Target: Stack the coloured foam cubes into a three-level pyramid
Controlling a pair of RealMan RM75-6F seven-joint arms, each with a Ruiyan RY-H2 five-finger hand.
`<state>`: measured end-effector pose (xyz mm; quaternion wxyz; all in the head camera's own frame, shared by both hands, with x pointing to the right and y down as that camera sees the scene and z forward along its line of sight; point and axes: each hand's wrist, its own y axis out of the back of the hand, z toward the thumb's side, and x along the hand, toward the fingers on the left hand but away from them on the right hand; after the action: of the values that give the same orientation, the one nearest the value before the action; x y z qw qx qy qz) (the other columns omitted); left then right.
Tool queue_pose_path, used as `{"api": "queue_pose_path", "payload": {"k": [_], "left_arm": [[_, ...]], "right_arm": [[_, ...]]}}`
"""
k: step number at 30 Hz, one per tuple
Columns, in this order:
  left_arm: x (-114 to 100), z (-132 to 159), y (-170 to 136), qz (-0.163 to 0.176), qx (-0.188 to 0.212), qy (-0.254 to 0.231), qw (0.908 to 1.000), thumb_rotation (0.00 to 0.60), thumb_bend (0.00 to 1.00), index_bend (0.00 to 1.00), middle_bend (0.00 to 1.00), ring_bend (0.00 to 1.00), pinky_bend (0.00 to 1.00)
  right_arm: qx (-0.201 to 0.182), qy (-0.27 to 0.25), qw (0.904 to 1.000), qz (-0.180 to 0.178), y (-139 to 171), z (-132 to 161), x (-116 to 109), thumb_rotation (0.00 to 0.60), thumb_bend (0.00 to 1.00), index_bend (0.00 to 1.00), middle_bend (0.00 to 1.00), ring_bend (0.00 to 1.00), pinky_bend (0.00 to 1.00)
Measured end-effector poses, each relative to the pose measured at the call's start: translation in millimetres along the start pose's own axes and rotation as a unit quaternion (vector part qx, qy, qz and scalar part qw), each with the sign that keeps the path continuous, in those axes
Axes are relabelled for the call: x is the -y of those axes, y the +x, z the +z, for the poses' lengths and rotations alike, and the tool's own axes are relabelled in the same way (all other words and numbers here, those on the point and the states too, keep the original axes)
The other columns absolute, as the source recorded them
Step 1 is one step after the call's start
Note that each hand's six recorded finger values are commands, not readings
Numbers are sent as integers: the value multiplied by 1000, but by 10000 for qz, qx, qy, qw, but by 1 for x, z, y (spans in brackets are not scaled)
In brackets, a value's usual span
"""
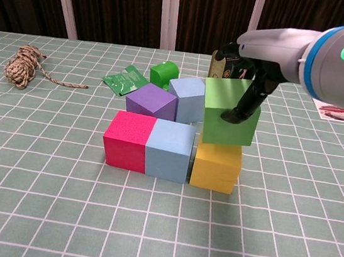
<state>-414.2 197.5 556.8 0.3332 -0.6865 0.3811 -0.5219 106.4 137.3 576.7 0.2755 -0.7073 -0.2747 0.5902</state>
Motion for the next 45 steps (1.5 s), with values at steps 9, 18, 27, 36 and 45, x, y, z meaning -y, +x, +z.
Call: {"api": "queue_pose_path", "payload": {"k": [9,18,27,36,45], "left_arm": [[0,0,0,-6,5,6,10000,600,129,0,7,0,0],[0,0,0,-3,5,5,10000,600,129,0,7,0,0],[0,0,0,0,6,0,10000,600,129,0,7,0,0],[0,-1,0,-8,-6,6,10000,600,130,0,7,0,0],[0,-2,1,-9,-19,13,10000,600,129,0,7,0,0]], "right_arm": [[48,-91,9999,47,0,3,4,600,347,0,445,217,0],[71,-325,9994,44,0,9,4,600,347,0,448,217,0],[39,-378,9992,110,0,15,9,600,347,0,448,217,0],[24,-545,9984,128,-3,23,12,600,347,0,448,217,0],[34,-676,9976,161,-5,28,14,600,347,0,448,217,0]]}}
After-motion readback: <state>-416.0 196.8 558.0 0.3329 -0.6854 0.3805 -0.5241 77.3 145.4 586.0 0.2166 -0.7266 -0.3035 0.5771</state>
